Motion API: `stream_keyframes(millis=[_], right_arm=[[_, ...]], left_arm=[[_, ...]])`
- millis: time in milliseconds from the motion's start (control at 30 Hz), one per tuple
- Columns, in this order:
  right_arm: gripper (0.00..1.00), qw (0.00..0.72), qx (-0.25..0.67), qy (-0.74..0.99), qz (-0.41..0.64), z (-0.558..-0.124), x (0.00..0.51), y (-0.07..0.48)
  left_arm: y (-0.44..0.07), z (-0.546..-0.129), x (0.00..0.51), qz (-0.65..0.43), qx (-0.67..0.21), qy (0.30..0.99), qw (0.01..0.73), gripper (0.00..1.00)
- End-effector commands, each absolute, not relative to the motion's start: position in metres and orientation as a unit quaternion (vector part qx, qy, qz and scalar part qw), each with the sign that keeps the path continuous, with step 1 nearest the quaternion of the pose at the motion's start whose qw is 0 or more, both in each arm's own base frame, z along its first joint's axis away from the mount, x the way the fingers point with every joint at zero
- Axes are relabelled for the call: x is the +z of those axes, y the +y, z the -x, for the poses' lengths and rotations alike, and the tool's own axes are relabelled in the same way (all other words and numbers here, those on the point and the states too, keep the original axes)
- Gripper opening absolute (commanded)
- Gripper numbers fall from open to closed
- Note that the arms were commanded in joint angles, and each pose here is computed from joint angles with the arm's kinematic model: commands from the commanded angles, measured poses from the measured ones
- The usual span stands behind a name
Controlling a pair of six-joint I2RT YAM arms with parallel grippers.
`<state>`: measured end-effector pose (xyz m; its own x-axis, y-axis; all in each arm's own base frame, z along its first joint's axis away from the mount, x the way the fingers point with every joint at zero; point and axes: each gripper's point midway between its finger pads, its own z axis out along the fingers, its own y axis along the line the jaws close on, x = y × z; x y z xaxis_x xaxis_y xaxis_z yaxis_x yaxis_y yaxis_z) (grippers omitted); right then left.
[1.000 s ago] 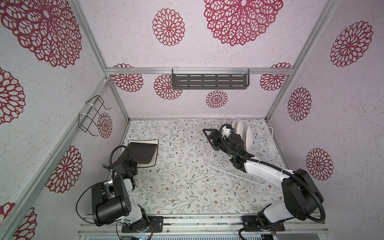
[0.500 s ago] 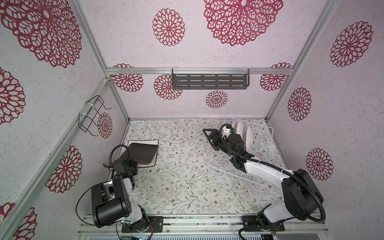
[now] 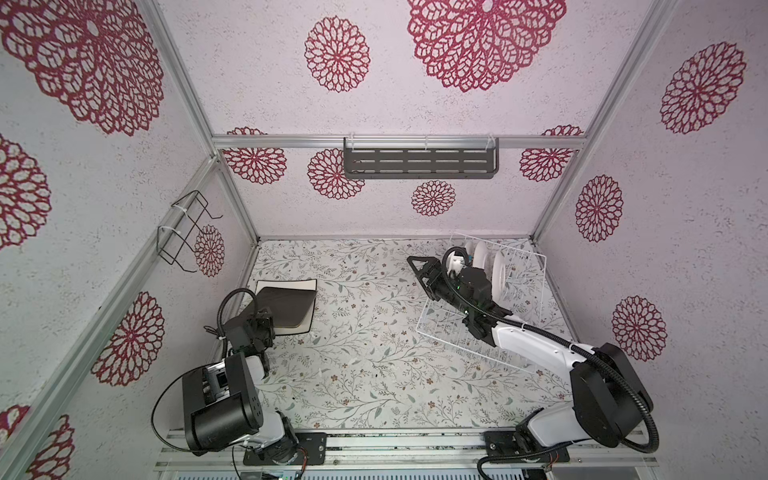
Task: Unload the plates from the dish rack
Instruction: 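Lower the dark square plate toward the white square plate with the left gripper, then set the dark square plate flat on top of the white square plate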
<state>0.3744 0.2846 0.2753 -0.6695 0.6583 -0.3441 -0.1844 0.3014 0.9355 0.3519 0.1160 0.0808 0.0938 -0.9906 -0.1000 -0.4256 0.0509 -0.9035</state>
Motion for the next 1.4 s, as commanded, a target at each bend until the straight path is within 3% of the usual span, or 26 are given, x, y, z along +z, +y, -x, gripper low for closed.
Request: stream_keyframes(millis=[0,200,300,667,1367], right_arm=[[0.93,0.398,0.574,0.697,-0.161,-0.372,0.297,0.275],[0.93,0.399,0.574,0.696,-0.163,-0.374,0.296,0.273],[0.93,0.396,0.577,0.695,-0.165,-0.374,0.295,0.274],[0.92,0.382,0.591,0.690,-0.167,-0.378,0.289,0.281],[0.93,0.382,0.593,0.688,-0.173,-0.375,0.289,0.278]], left_arm=[[0.123,-0.364,0.121,0.566,-0.344,0.577,0.478,0.61],[0.120,-0.359,0.116,0.568,-0.327,0.598,0.462,0.73],[0.116,-0.358,0.110,0.567,-0.314,0.620,0.442,0.84],[0.104,-0.349,0.099,0.569,-0.294,0.650,0.409,1.00],[0.091,-0.363,0.084,0.565,-0.286,0.677,0.376,0.97]])
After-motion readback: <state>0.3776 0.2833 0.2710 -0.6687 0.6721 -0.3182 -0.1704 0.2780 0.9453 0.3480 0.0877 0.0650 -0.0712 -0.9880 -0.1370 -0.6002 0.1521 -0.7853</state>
